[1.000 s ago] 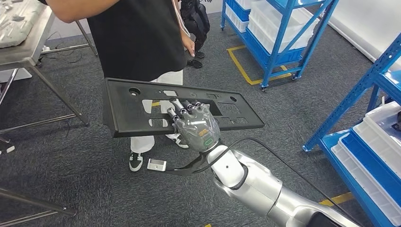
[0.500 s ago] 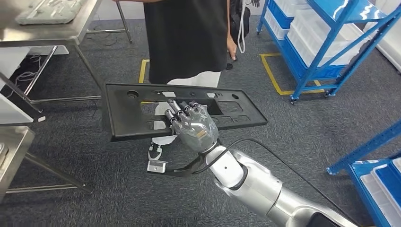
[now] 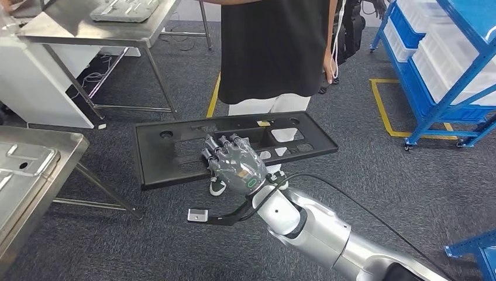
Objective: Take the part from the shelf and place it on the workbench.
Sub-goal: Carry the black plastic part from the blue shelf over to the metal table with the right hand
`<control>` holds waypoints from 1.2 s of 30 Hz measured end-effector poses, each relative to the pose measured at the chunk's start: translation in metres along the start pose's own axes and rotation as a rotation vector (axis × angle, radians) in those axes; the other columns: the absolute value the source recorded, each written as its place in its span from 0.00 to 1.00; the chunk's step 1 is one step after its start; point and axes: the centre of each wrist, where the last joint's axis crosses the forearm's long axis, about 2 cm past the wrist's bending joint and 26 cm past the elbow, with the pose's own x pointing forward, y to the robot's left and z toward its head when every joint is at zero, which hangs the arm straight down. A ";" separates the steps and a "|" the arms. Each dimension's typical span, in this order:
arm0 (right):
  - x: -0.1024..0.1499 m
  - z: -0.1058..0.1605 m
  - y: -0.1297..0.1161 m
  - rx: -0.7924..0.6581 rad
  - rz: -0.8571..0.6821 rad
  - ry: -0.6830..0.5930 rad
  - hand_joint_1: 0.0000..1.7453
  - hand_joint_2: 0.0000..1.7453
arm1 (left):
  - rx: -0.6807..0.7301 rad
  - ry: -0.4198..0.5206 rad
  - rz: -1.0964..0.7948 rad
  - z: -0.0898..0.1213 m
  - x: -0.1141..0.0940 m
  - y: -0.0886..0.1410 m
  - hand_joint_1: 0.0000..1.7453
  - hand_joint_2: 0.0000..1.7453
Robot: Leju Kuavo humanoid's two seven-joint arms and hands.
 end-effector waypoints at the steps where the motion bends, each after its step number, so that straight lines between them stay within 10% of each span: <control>1: 0.000 0.000 0.000 0.000 0.000 -0.003 1.00 1.00 | 0.000 -0.002 0.000 0.000 0.001 0.000 0.00 1.00; 36: 0.019 0.011 0.002 0.041 -0.009 -0.048 1.00 1.00 | -0.030 0.021 -0.134 -0.001 -0.003 0.007 0.00 1.00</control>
